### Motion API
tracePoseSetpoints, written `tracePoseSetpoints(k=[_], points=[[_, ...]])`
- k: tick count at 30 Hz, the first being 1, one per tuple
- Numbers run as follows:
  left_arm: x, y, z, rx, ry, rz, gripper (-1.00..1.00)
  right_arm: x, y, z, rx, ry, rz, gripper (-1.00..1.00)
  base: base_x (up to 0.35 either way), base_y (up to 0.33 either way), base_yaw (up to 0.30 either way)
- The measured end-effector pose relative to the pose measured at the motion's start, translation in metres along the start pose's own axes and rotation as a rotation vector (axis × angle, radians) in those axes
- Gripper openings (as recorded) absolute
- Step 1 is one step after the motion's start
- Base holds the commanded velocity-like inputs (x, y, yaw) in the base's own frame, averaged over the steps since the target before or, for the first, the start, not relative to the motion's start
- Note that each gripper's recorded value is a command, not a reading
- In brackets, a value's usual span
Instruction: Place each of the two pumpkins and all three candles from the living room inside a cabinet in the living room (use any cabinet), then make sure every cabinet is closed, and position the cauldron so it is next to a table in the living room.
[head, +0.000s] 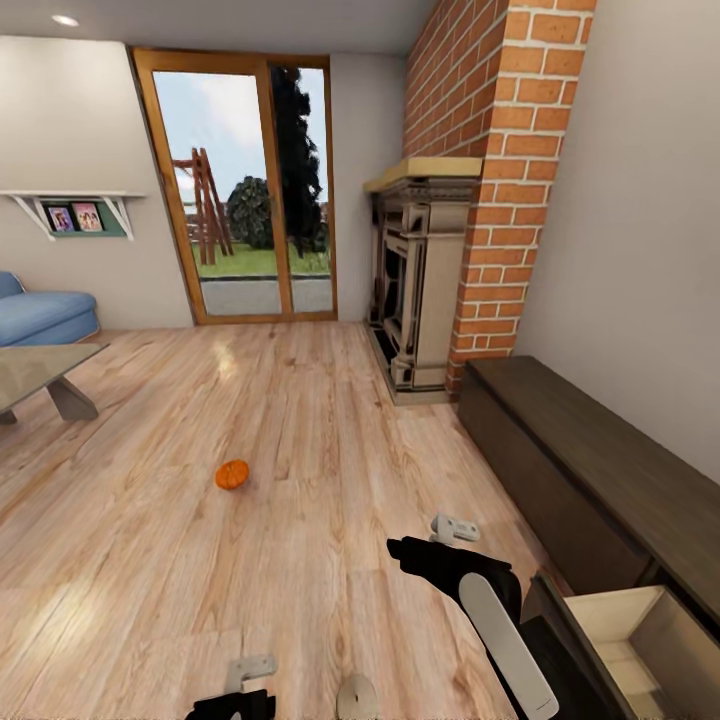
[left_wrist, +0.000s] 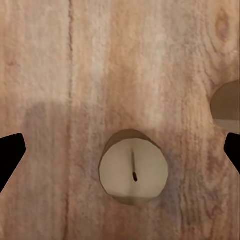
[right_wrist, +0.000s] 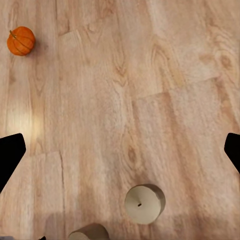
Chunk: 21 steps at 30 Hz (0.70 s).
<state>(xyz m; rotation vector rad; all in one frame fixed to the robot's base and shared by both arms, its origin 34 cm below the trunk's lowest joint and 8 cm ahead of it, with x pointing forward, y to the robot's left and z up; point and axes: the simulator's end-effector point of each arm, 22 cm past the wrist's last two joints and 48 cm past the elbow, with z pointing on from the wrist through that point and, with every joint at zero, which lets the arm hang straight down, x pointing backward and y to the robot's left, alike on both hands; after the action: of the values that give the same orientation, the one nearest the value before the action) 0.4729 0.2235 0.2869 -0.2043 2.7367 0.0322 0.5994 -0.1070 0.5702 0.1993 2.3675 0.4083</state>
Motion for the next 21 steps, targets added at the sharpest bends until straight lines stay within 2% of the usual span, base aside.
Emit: tracePoseSetpoints(k=[6, 9, 12, 21], points=[[0.009, -0.011, 0.01, 0.014, -0.001, 0.007, 1.0, 0.011, -0.004, 0.007, 0.0, 0.0, 0.0, 1.0, 0.0, 0.0, 0.0], [0.015, -0.022, 0.014, 0.028, -0.01, 0.06, 1.0, 0.017, -0.007, 0.011, 0.0, 0.001, 0.0, 1.0, 0.0, 0.0, 0.0], [0.015, -0.028, 0.019, 0.036, -0.033, 0.08, 1.0, 0.022, -0.009, 0.014, 0.0, 0.0, 0.0, 1.0, 0.0, 0.0, 0.0], [0.027, -0.034, 0.034, 0.045, -0.045, 0.088, 1.0, 0.039, -0.016, 0.025, 0.0, 0.001, 0.0, 1.0, 0.0, 0.0, 0.0]])
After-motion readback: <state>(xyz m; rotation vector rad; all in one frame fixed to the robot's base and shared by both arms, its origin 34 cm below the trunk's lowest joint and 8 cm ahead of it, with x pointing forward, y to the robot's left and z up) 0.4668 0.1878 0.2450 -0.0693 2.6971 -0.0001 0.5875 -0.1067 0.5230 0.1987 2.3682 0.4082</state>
